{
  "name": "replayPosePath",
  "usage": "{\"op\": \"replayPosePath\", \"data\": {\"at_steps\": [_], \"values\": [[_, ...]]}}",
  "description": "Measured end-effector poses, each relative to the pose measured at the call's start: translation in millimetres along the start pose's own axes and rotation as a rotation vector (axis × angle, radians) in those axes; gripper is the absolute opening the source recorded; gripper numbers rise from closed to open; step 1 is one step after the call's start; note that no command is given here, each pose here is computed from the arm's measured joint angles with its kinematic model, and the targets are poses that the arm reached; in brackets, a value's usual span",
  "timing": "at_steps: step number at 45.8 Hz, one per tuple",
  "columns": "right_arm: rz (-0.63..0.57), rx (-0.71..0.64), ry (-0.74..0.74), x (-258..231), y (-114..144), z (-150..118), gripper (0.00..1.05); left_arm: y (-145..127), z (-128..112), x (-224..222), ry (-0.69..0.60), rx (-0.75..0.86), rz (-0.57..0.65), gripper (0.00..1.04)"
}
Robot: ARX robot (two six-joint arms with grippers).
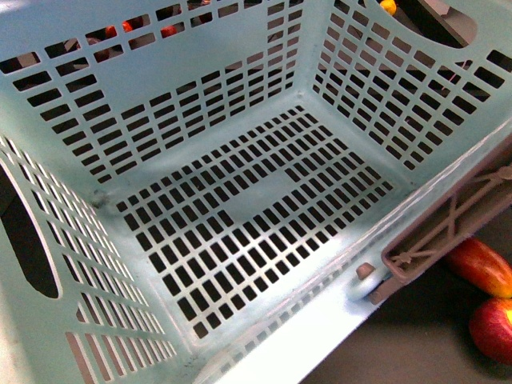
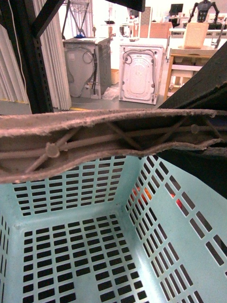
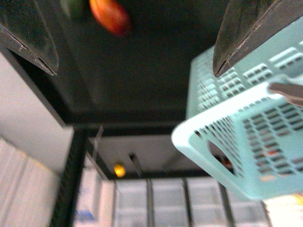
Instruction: Pick apple with right arm and hold basket with left
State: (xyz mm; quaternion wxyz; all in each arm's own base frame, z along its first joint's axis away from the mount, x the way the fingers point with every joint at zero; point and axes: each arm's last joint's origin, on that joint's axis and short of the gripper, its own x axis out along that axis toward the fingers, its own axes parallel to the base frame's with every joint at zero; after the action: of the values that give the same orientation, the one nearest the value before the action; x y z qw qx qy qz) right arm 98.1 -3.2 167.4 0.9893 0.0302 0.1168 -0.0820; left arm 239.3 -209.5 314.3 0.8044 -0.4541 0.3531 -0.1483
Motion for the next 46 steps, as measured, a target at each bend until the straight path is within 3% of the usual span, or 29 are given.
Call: {"op": "replayPosePath", "data": {"at_steps": [4,9,14,19,29,46], "values": [[-0.071,0.032,0.191,8.5,-8.9,-5.0,0.96,-0.1,-0.2,0.0,0.005,0.000,-0.002,0.10],[-0.073,0.065,0.210,24.4,-27.5,-2.4,0.96,0.2,-0.6,0.7,0.013,-0.001,-0.003,0.10],[-0.138,0.012,0.256,55.1,-56.0,-4.1,0.96,0.2,-0.6,0.7,0.011,0.001,-0.002,0.10],[-0.095,-0.008,0.356,96.4,-68.5,-17.2,0.96,0.5,0.3,0.8,0.002,0.000,0.002,0.10],[0.049,-0.112,0.729,156.5,-45.7,-96.9,0.96,0.3,-0.3,0.7,0.011,0.003,-0.002,0.10],[0.041,-0.182,0.909,194.0,-47.6,-145.6,0.96,0.4,-0.2,0.7,0.008,0.003,0.000,0.10]]}}
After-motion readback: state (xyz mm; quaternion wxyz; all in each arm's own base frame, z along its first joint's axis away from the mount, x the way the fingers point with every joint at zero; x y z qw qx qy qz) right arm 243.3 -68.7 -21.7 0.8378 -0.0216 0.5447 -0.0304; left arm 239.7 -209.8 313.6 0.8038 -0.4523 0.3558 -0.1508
